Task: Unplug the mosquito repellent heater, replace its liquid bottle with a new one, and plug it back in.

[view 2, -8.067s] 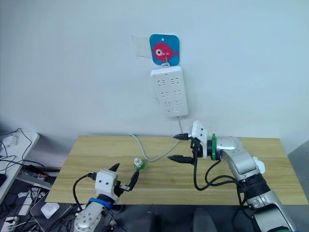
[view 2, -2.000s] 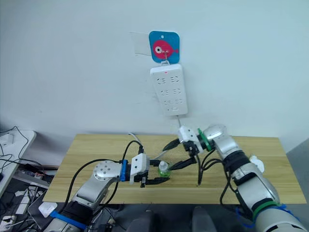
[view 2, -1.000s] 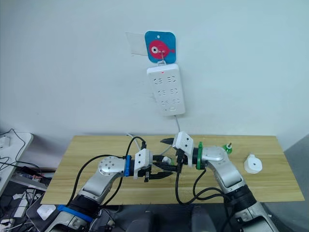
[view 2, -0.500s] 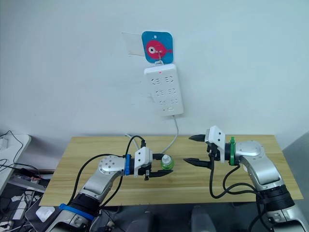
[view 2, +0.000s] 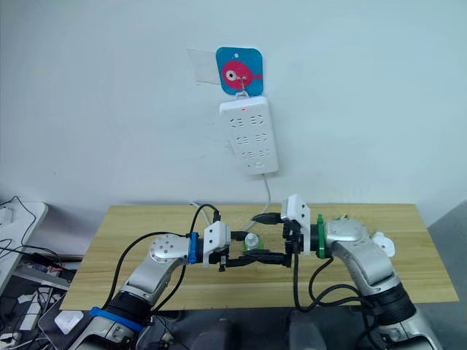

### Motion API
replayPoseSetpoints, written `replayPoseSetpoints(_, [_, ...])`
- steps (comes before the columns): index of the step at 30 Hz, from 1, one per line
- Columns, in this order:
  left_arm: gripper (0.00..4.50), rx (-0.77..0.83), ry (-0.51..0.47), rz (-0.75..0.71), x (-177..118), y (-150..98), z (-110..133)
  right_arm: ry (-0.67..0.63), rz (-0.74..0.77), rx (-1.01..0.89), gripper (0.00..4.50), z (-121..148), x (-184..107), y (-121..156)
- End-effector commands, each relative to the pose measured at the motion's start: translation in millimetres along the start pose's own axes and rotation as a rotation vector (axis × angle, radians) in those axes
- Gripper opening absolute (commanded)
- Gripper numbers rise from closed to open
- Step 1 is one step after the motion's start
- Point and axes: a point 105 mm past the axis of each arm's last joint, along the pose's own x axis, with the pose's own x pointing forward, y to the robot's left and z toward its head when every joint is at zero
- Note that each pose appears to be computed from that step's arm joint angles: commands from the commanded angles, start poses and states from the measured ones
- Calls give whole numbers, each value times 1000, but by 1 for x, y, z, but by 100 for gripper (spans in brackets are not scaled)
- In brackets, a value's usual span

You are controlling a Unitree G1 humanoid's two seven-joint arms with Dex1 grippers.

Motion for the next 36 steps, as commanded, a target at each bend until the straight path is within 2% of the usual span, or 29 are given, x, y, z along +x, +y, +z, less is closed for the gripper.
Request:
replayPoseSetpoints(1, [222,36,-31,15,-1,4,10,-6,-12,-76,320,5,2,-5])
replayPoseSetpoints(10, [222,35,-33,19,0,4,10,-17,-12,-108,320,8,2,-6])
replayPoseSetpoints(13, [222,34,-35,20,1,4,10,-34,-9,-104,262,12,3,-5])
replayPoseSetpoints(18, [222,35,-35,22,1,6,10,-29,4,-108,76,13,3,-6])
replayPoseSetpoints(19, [222,35,-35,22,2,6,10,-29,5,-110,45,13,3,-6])
replayPoseSetpoints(20, [222,36,-35,23,2,6,10,-30,9,-112,33,14,3,-5])
replayPoseSetpoints(23, [222,40,-33,24,2,7,9,-48,21,-119,33,19,1,-3])
replayPoseSetpoints(28, [222,38,-26,27,0,8,7,-144,-18,-123,33,58,-12,-3])
replayPoseSetpoints(32, [222,25,-16,64,-5,11,4,-251,-194,-83,33,88,-35,-21])
replayPoseSetpoints(34, [222,19,-15,74,-7,11,2,-262,-311,-67,33,88,-44,-34])
replayPoseSetpoints(36, [222,12,-13,79,-8,9,1,-236,-495,-54,33,73,-56,-57])
